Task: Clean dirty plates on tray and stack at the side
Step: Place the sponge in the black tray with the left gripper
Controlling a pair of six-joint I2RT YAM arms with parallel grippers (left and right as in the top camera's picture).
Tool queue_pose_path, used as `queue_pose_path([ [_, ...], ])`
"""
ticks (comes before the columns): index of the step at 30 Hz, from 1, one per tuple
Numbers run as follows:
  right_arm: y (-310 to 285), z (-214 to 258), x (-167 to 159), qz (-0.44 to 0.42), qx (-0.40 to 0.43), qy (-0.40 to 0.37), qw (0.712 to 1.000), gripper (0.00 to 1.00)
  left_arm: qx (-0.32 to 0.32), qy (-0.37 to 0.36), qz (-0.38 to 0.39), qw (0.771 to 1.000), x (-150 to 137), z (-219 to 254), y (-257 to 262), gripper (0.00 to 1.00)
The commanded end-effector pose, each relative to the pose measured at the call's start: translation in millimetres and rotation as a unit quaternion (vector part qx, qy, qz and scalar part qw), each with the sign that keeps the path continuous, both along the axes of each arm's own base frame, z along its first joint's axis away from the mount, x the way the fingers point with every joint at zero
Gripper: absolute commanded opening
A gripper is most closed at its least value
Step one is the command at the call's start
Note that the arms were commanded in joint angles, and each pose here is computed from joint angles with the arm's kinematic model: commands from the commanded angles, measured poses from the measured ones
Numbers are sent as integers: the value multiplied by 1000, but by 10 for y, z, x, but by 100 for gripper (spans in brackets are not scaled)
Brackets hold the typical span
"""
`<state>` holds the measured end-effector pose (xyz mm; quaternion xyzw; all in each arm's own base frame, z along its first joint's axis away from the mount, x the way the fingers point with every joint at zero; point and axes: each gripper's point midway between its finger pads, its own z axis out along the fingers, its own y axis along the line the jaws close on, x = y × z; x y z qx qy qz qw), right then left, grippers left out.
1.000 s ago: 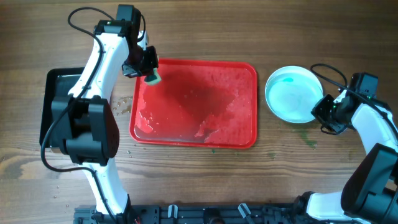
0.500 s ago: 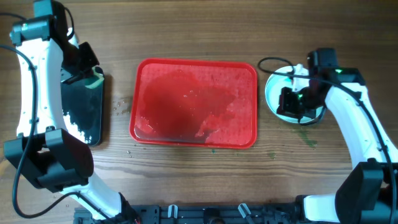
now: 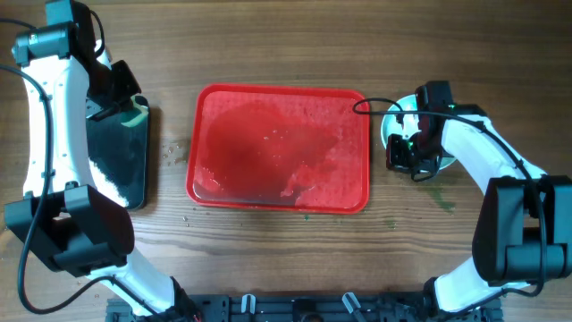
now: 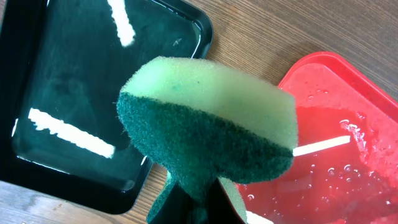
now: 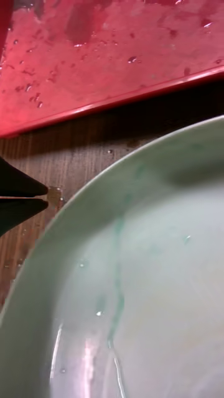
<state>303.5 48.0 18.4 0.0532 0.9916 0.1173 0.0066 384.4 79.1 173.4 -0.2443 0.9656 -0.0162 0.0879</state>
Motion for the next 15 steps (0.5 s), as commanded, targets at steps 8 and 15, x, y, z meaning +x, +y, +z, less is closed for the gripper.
queue_pose_path([
  [8, 253, 902, 601, 12, 79, -101, 992, 4, 26, 81, 57, 995, -359, -486, 245, 4],
  [15, 256, 901, 598, 12, 79, -100, 992, 4, 21, 68, 174, 982, -585, -1272, 723, 4],
])
